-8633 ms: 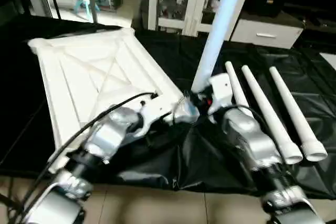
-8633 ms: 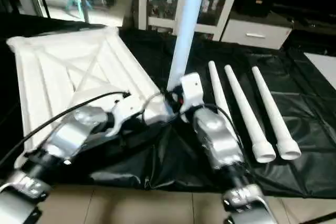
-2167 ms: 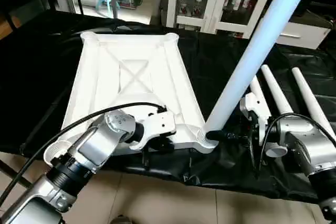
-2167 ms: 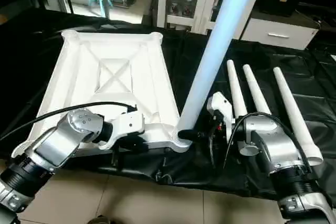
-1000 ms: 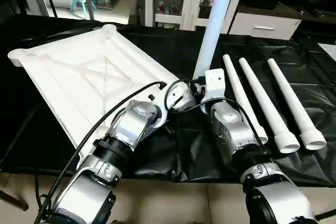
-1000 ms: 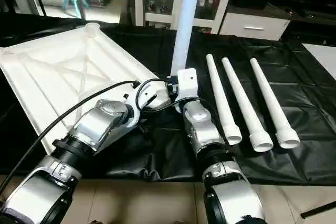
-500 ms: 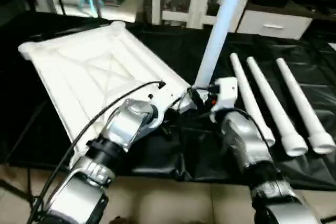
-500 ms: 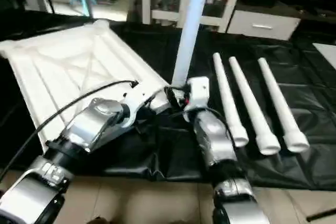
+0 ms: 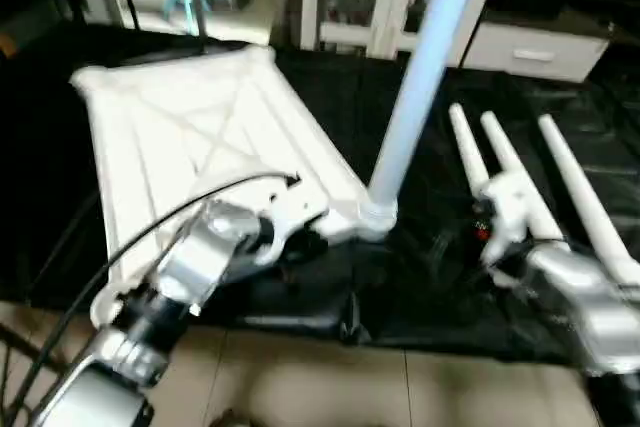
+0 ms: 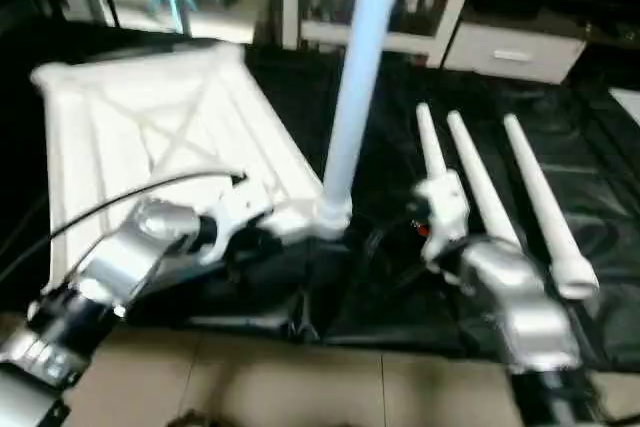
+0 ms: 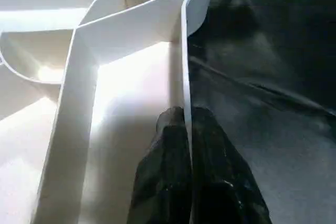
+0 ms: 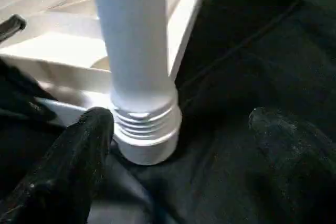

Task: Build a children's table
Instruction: Rotate leg to tighten

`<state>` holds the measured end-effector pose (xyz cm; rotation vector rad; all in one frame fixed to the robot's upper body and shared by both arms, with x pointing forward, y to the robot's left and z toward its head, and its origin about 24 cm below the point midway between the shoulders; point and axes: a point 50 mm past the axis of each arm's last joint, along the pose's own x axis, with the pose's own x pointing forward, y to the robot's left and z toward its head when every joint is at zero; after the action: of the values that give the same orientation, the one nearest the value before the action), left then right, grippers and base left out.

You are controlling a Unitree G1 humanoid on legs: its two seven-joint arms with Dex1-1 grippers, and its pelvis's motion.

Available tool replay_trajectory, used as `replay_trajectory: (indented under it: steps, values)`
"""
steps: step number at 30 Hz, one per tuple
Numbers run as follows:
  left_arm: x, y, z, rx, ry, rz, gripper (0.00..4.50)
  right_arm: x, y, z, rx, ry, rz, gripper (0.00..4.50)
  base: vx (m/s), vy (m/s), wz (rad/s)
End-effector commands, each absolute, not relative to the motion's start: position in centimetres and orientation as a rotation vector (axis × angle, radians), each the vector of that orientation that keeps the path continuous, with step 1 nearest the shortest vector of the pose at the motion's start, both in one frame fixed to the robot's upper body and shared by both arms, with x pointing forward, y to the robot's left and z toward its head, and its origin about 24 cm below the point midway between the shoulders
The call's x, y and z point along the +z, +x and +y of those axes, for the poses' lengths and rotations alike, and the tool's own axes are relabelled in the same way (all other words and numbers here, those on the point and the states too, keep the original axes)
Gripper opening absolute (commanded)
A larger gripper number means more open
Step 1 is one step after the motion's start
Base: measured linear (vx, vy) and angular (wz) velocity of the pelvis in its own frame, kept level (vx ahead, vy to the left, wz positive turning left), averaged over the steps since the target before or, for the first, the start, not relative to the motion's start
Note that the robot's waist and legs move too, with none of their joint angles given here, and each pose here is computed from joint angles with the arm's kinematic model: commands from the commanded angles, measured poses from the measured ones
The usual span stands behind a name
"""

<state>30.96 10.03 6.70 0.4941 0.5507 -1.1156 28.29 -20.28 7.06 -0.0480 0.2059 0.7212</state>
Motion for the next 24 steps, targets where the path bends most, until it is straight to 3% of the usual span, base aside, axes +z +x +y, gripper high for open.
replay_trajectory:
  steps: [1, 7, 13, 24]
  values:
    - [7.7, 30.0, 8.6, -1.268, 0.513, 0.479, 0.0, 8.0, 27.9, -21.0, 0.777, -0.037, 0.201, 4.47, 0.0, 0.0, 0.0]
    - [7.6, 29.3, 9.3, -1.352, 0.561, 0.506, 0.0, 8.5, 27.2, -20.7, 0.969, -0.01, 0.256, 4.47, 0.0, 0.0, 0.0]
    - [7.8, 29.1, 9.2, -1.408, 0.581, 0.51, 0.0, 8.7, 28.0, -20.0, 1.111, -0.066, 0.304, 4.47, 0.0, 0.0, 0.0]
    - [7.7, 28.8, 9.1, -1.459, 0.601, 0.529, 0.0, 8.4, 29.5, -19.3, 1.206, -0.163, 0.354, 4.47, 0.0, 0.0, 0.0]
